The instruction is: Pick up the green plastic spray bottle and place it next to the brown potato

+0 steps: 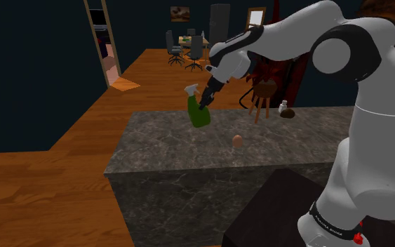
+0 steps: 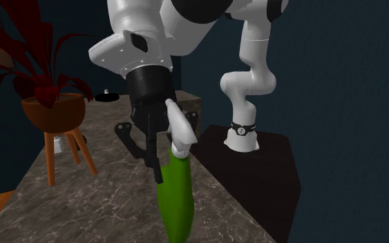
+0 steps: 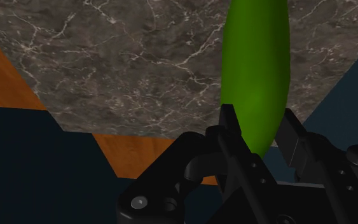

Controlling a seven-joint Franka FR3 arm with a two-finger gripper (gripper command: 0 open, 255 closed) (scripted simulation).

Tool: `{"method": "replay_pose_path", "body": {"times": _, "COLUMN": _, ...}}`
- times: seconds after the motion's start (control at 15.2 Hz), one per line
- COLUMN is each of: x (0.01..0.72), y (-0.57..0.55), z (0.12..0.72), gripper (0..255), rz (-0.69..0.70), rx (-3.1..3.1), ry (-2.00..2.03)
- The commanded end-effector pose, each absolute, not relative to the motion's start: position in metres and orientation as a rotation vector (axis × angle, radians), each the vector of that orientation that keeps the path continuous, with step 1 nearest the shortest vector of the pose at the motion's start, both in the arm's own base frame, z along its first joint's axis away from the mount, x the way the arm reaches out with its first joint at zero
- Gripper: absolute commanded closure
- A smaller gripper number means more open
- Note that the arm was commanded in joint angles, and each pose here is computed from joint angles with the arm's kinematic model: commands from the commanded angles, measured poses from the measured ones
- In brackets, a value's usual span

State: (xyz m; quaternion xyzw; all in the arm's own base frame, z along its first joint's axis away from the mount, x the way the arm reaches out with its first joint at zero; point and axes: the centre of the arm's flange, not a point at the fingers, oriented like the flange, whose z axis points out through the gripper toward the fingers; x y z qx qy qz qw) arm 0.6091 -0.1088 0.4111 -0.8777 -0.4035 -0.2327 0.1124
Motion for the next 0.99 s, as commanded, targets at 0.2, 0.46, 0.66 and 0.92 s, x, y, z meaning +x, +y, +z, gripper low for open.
{"method": "replay_pose_path", "body": {"times": 0.2, "x": 0.609, "y": -0.109, "z": 0.438, "gripper": 255, "rz": -0.683, "rx": -2.576, "ry": -1.184}}
{"method": "replay_pose_path", "body": {"times": 0.46, "x": 0.609, "y": -0.109, "z": 0.459, "gripper": 255, "rz": -0.683, "rx": -2.576, "ry": -1.184}}
{"method": "replay_pose_path", "body": {"times": 0.66, "x": 0.609, "y": -0.109, "z": 0.475, "gripper": 255, "rz": -0.683, "rx": -2.576, "ry": -1.184}}
{"method": "replay_pose_path", "body": {"times": 0.92, "x": 0.609, "y": -0.109, "z": 0.496, "gripper": 255, "rz": -0.683, "rx": -2.576, "ry": -1.184}}
